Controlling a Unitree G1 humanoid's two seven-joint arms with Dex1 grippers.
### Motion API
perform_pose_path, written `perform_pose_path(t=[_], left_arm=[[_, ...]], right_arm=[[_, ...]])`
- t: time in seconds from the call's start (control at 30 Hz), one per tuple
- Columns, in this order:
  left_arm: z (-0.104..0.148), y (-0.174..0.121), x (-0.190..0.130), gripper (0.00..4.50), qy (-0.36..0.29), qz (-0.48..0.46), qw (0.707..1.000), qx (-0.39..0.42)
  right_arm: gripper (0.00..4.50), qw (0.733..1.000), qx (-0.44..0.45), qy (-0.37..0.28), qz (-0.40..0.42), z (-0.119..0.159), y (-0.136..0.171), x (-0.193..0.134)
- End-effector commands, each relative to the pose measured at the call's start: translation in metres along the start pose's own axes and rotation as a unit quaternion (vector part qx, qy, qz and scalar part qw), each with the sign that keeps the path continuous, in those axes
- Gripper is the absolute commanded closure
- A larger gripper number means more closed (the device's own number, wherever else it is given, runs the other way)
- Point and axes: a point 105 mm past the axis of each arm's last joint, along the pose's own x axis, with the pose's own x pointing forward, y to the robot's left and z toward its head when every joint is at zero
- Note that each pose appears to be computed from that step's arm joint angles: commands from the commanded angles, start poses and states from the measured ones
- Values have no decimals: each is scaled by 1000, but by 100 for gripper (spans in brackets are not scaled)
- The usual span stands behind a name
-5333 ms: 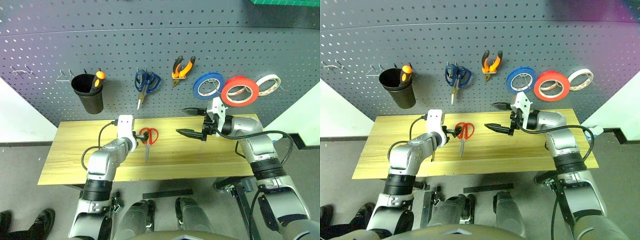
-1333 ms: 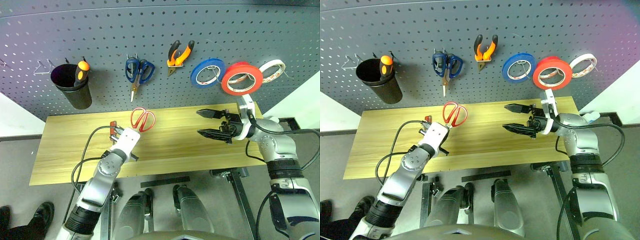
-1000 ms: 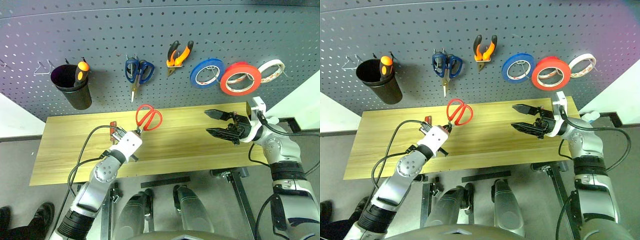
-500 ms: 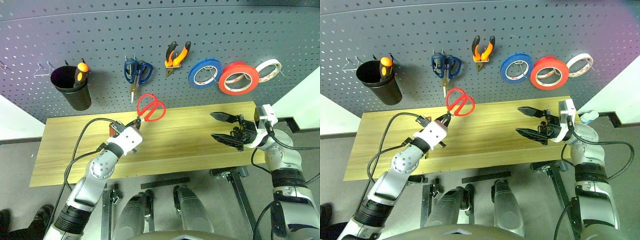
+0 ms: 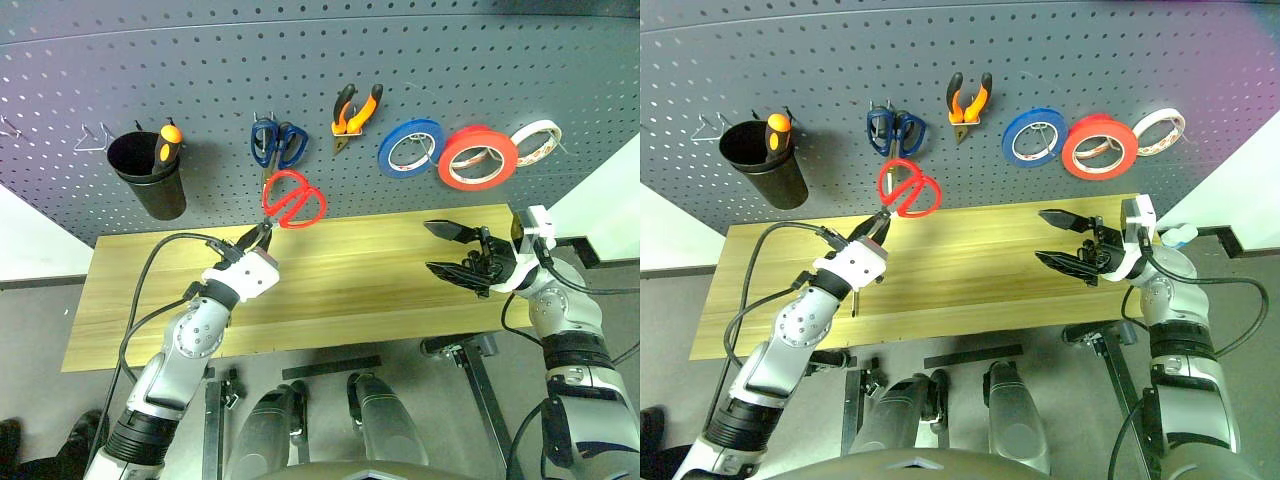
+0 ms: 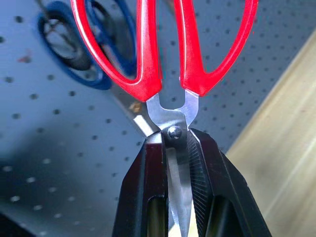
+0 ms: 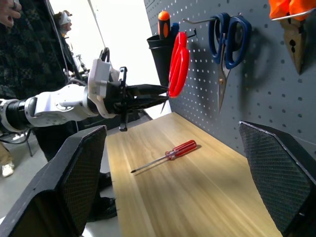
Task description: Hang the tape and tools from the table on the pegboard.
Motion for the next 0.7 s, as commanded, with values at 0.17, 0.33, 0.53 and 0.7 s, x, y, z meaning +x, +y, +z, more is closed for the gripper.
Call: perform_pose_path(t=[0.17, 0.33, 0.53, 0.7], left_arm=[[17, 24, 6, 424, -41, 47, 998, 14], [18, 26, 7, 424, -41, 56, 997, 15], [9, 36, 11, 424, -21, 81, 997, 2], [4, 36, 20, 424, -12, 82, 996, -16]], right_arm=[[0, 997, -18, -74, 13, 29, -3, 4], [0, 997, -15, -80, 15, 26, -1, 4], [0, 997, -10, -79, 10, 24, -2, 3], [0, 997, -8, -76, 10, 22, -2, 3]])
